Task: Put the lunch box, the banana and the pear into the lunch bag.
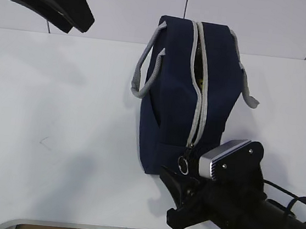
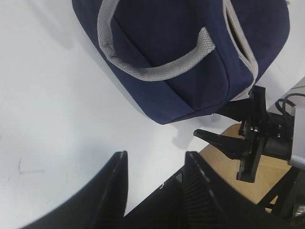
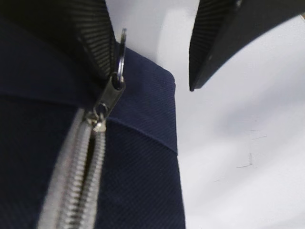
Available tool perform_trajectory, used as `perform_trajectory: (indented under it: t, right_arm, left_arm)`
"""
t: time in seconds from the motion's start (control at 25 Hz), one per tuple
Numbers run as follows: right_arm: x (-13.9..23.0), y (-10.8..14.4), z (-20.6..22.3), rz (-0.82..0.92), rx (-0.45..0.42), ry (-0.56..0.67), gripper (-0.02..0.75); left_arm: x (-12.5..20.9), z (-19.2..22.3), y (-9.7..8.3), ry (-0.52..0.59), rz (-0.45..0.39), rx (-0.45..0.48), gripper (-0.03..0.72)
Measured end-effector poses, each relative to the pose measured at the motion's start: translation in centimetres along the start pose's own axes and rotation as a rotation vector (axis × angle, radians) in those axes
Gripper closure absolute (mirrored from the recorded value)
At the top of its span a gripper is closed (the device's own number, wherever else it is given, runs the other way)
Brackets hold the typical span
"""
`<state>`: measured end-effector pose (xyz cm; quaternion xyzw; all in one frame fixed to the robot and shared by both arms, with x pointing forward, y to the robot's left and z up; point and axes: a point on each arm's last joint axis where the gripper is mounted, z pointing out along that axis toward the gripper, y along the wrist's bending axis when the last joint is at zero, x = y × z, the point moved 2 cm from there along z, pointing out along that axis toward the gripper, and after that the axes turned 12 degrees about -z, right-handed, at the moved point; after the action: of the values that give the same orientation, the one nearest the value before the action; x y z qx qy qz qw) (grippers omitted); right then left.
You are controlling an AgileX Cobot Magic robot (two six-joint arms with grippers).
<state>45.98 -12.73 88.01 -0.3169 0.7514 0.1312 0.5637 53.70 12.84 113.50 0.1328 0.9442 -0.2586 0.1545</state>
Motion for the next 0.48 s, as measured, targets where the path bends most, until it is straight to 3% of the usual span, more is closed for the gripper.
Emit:
perform_trajectory:
  t: [0.48]
  right_arm:
    - [0.36,0.07,-0.01,0.000,-0.006,0.033,0.330]
  left_arm:
    - [0.00,0.00,-0.04,0.000,-0.001,0.004,0.392]
